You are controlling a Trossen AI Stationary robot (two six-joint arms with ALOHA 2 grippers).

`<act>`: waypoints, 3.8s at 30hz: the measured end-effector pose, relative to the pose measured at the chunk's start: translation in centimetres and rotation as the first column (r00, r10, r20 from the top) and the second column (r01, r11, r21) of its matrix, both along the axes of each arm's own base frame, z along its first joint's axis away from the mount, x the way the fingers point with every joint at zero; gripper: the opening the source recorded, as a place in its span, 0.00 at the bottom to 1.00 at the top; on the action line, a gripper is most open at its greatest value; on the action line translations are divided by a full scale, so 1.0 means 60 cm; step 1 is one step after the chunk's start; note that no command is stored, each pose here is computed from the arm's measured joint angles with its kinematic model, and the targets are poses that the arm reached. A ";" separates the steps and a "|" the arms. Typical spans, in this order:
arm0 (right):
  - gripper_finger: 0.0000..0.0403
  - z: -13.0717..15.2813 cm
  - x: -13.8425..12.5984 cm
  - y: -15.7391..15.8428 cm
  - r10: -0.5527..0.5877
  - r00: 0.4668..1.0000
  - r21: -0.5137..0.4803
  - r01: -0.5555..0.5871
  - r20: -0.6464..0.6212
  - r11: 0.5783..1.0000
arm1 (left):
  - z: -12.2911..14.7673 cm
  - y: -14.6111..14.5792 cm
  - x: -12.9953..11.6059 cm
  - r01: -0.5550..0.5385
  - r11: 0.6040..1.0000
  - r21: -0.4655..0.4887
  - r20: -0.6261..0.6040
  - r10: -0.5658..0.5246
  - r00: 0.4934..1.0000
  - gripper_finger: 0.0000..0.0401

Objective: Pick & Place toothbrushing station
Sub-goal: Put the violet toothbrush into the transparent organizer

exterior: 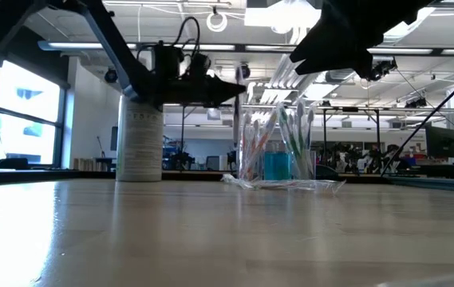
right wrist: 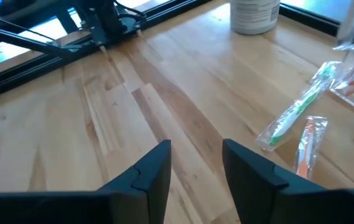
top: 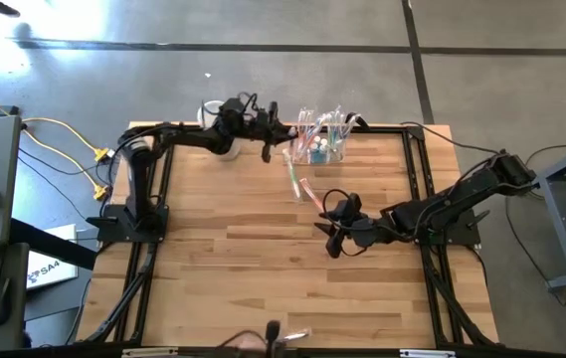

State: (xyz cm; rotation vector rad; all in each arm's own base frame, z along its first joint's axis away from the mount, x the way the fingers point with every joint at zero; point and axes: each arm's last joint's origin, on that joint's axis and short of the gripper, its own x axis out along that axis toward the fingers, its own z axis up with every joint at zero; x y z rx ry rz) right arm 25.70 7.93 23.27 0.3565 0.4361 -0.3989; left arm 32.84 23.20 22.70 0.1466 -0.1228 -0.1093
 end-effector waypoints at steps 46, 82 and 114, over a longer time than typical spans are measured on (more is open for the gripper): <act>0.32 -0.008 -0.004 0.005 0.028 0.998 -0.038 -0.030 -0.057 0.999 | -0.046 0.069 0.043 -0.208 0.949 -0.236 -0.110 0.187 0.976 0.02; 0.32 -0.009 -0.005 0.005 0.019 0.998 -0.016 -0.020 -0.056 1.000 | -0.018 0.083 0.063 -0.073 0.946 -0.316 -0.273 -0.018 0.962 0.02; 0.32 -0.010 -0.005 0.005 0.038 0.997 -0.011 -0.039 -0.064 0.999 | -0.045 0.075 0.058 -0.081 0.928 -0.363 -0.389 -0.072 0.918 0.13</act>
